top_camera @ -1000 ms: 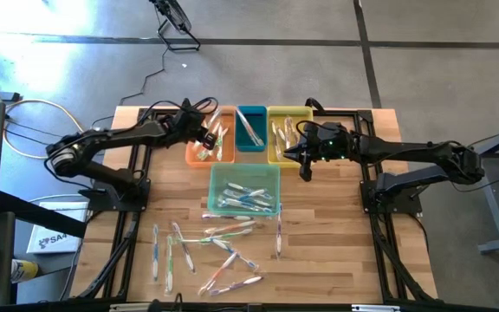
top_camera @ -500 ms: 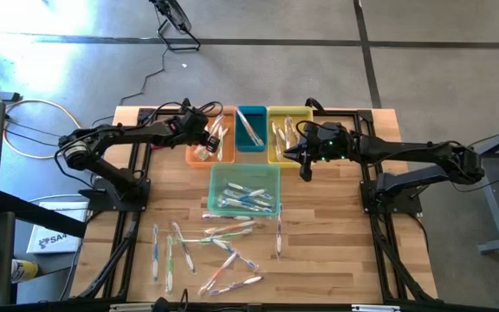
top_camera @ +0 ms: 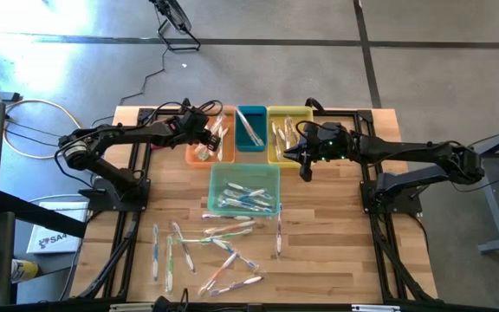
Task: Pick & Place Toothbrushes
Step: Put the green toothbrush into the orange bin
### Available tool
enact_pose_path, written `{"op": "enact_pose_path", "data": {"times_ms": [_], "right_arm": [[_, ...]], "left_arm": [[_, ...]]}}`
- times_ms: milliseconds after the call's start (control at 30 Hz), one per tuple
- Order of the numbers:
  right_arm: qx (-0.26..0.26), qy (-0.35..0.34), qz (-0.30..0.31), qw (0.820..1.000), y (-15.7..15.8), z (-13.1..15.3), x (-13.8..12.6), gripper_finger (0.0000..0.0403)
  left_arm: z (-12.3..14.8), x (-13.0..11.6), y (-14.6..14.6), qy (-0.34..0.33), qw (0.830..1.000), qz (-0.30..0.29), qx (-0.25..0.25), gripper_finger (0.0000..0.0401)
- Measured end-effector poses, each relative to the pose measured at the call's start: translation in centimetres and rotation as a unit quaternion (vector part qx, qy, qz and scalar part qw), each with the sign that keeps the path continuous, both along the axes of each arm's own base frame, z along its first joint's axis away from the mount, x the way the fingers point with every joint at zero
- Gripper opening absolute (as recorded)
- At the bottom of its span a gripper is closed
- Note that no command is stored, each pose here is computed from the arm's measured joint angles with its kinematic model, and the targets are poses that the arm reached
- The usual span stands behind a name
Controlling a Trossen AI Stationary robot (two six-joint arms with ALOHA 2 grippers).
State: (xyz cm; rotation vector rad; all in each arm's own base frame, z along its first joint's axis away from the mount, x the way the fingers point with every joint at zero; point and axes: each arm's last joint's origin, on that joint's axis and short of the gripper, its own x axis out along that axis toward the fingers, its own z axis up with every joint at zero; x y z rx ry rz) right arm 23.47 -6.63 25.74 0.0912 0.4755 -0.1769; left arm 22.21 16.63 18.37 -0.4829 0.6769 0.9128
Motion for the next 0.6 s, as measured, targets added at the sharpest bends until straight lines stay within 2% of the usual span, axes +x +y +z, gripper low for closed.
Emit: {"op": "enact_pose_path", "data": {"times_ms": [233, 500, 600], "right_arm": [[0.000, 0.000, 0.000, 1.000, 0.00, 0.00, 0.00, 0.0055], [0.000, -0.001, 0.000, 1.000, 0.00, 0.01, 0.00, 0.0055], [-0.001, -0.003, 0.000, 1.000, 0.03, 0.13, -0.09, 0.0055]], "left_arm": [[0.01, 0.01, 0.01, 0.000, 1.000, 0.000, 0.001, 0.0089], [0.07, 0.05, 0.03, -0.003, 1.000, -0.001, 0.004, 0.0090], [0.07, 0.05, 0.03, 0.011, 1.000, -0.018, 0.014, 0.0090]]}}
